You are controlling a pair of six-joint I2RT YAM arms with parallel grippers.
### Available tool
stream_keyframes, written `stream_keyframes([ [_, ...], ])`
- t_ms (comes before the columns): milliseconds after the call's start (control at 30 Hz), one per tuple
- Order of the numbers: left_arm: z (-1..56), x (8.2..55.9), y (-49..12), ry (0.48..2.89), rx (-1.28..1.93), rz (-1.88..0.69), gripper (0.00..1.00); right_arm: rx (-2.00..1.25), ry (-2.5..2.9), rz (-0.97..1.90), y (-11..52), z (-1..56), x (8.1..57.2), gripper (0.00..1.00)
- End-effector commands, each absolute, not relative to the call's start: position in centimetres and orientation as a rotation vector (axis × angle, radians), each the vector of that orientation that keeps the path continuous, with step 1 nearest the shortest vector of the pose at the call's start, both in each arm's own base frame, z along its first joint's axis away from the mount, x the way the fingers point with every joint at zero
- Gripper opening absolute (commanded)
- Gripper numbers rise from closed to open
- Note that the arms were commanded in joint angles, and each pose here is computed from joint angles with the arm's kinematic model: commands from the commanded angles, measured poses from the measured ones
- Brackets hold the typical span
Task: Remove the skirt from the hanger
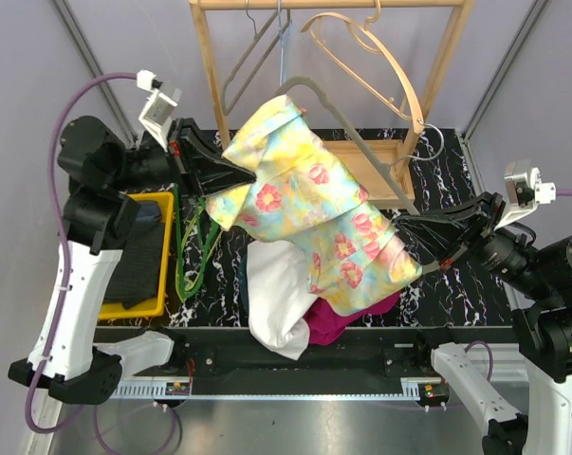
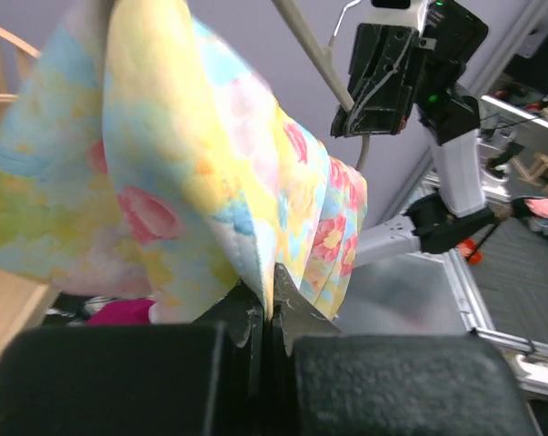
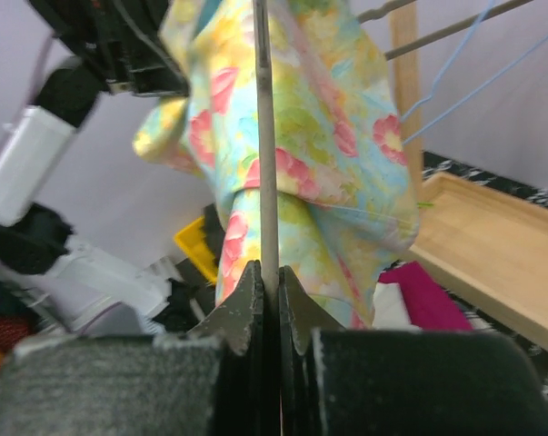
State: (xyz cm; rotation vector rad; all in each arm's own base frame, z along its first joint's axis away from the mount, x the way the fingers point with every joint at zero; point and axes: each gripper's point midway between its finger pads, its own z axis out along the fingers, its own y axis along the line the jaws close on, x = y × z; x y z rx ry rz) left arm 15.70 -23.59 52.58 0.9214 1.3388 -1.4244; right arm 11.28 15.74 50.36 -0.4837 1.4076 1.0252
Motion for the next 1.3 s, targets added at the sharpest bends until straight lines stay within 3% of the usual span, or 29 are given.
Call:
stream_keyframes([
  [0, 56.6, 12.0, -20.8, 1.148, 1.069, -1.185, 0.00, -0.364, 1.369, 0.751, 12.5, 50.0, 13.8, 0.00],
  [300, 59.9, 12.1, -13.4, 1.115, 0.805, -0.481, 0.00, -0.012, 1.398, 0.256, 3.4, 47.3, 17.0, 0.00],
  [367, 59.2, 11.9, -12.7, 1.143, 0.791, -0.442, 0.00, 0.049, 1.400, 0.183, 1.8, 47.2, 17.2, 0.00],
  [567, 58.4, 12.0, -13.3, 1.170, 0.792, -0.507, 0.00, 0.223, 1.390, -0.034, -2.8, 47.7, 17.2, 0.00],
  [733, 57.2, 13.0, -17.6, 1.193, 0.869, -0.867, 0.00, 0.178, 1.345, 0.086, -0.9, 49.1, 16.9, 0.00],
  [967, 62.7, 14.6, -20.5, 1.107, 0.870, -1.127, 0.00, 0.168, 1.319, 0.177, 0.2, 49.1, 16.2, 0.00],
  [1267, 57.5, 14.2, -25.7, 1.188, 0.958, -1.361, 0.00, 0.171, 1.284, 0.235, 0.9, 50.5, 16.4, 0.00],
])
